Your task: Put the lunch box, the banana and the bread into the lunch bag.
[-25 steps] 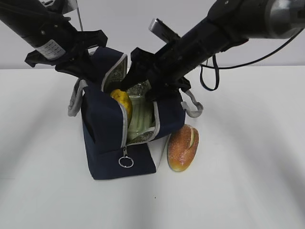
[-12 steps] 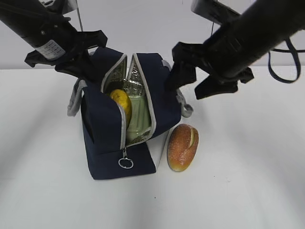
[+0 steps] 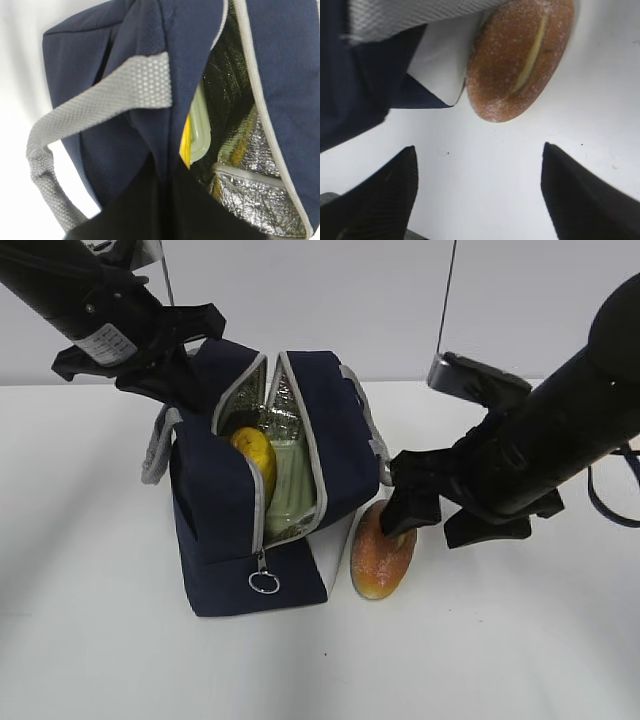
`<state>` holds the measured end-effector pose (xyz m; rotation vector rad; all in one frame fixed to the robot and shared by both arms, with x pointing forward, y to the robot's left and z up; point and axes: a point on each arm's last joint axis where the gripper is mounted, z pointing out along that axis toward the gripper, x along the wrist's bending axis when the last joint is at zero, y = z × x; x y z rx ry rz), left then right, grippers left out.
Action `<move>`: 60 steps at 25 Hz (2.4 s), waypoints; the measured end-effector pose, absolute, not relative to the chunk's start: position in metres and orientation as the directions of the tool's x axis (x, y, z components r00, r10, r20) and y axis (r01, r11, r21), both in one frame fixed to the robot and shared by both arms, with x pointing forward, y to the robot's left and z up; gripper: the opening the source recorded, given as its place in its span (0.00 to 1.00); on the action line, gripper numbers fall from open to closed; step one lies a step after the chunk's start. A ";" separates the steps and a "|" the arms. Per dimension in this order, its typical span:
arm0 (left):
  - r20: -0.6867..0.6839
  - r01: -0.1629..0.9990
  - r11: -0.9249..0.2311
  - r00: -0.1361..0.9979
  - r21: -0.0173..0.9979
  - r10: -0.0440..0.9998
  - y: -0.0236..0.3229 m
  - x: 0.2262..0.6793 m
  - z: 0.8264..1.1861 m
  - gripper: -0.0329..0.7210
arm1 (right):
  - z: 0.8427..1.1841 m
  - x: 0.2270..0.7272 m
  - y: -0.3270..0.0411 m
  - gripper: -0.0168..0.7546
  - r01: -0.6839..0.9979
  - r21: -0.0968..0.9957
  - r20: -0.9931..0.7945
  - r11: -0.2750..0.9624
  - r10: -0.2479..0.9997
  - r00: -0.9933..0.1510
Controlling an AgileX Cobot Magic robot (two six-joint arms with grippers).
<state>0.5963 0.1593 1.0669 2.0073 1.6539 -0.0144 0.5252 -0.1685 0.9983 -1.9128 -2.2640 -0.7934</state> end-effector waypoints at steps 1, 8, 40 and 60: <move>-0.335 0.914 -0.106 0.249 0.391 0.909 0.159 0.596 1.067 0.04 | 0.991 0.528 -0.168 0.75 0.944 0.319 0.374 0.084 0.904 -0.207; -0.335 0.915 -0.107 0.249 0.388 0.909 0.159 0.596 1.067 0.04 | 0.950 0.546 -0.164 0.85 0.963 0.268 0.375 0.009 0.920 -0.113; -0.331 0.916 -0.111 0.250 0.386 0.910 0.160 0.596 1.067 0.04 | 0.951 0.573 -0.179 0.58 0.949 0.301 0.239 0.091 0.956 -0.168; -0.328 0.915 -0.113 0.251 0.387 0.911 0.160 0.596 1.067 0.04 | 1.092 0.571 -0.161 0.57 0.769 0.640 0.529 -0.005 0.728 -0.436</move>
